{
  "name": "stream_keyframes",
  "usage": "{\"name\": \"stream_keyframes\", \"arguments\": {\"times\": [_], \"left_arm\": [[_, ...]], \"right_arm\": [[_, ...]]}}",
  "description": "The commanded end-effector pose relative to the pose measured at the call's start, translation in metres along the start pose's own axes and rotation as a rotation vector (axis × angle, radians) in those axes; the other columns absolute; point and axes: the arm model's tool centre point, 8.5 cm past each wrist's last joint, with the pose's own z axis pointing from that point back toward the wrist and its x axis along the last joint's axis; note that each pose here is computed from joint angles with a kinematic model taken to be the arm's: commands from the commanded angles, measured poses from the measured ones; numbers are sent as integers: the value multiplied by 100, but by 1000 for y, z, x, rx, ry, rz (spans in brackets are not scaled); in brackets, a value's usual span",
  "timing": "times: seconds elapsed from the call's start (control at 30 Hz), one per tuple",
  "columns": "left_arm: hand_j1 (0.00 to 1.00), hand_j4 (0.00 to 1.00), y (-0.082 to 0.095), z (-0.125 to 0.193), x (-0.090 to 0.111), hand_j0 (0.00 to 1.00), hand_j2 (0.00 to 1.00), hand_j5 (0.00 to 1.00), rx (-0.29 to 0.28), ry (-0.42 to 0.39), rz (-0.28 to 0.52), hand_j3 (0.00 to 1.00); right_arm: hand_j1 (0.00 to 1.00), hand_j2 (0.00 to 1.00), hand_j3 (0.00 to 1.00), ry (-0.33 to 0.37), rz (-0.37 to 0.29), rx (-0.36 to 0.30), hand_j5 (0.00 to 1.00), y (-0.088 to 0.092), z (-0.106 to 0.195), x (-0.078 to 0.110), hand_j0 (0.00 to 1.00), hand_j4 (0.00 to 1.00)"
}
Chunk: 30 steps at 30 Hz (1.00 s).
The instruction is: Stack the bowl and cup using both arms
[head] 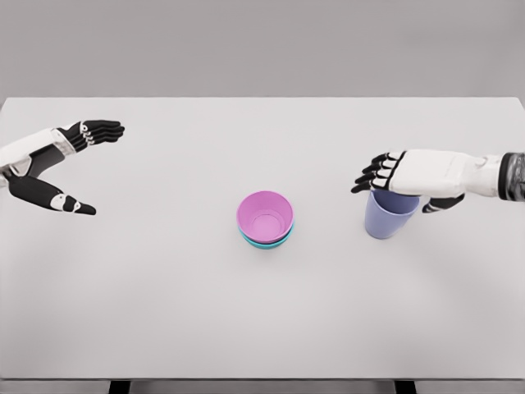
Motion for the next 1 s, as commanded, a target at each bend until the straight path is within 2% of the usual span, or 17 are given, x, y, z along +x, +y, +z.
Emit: {"name": "stream_keyframes", "arguments": {"times": [0.0, 0.23, 0.33, 0.47, 0.73, 0.87, 0.97], "left_arm": [[100, 100, 1, 0, -1, 100, 100, 100, 7, -1, 7, 100], [100, 100, 0, 0, -1, 100, 100, 100, 7, -2, 8, 100], [100, 100, 1, 1, -1, 100, 100, 100, 9, 0, 8, 100], [100, 100, 1, 0, -2, 100, 100, 100, 9, 1, 8, 100], [100, 100, 0, 0, -2, 100, 100, 100, 9, 0, 8, 100], [100, 100, 1, 0, -2, 100, 100, 100, 10, 0, 7, 100], [100, 100, 1, 0, -1, 100, 100, 100, 10, -1, 5, 100]], "right_arm": [[100, 100, 100, -6, -19, 19, 100, 9, -7, 0, 100, 100], [100, 100, 100, -3, -26, 35, 100, 14, -10, -2, 100, 100], [82, 82, 82, 6, -21, 37, 82, 14, -14, -5, 82, 82], [66, 66, 66, 7, -19, 33, 66, 12, -13, -5, 66, 66], [68, 68, 68, -2, -2, -26, 68, -10, -18, -7, 68, 68], [69, 69, 69, -16, 27, -78, 69, -33, -24, -4, 69, 69], [68, 68, 68, -32, 19, -116, 68, -41, -24, -2, 68, 68]]}}
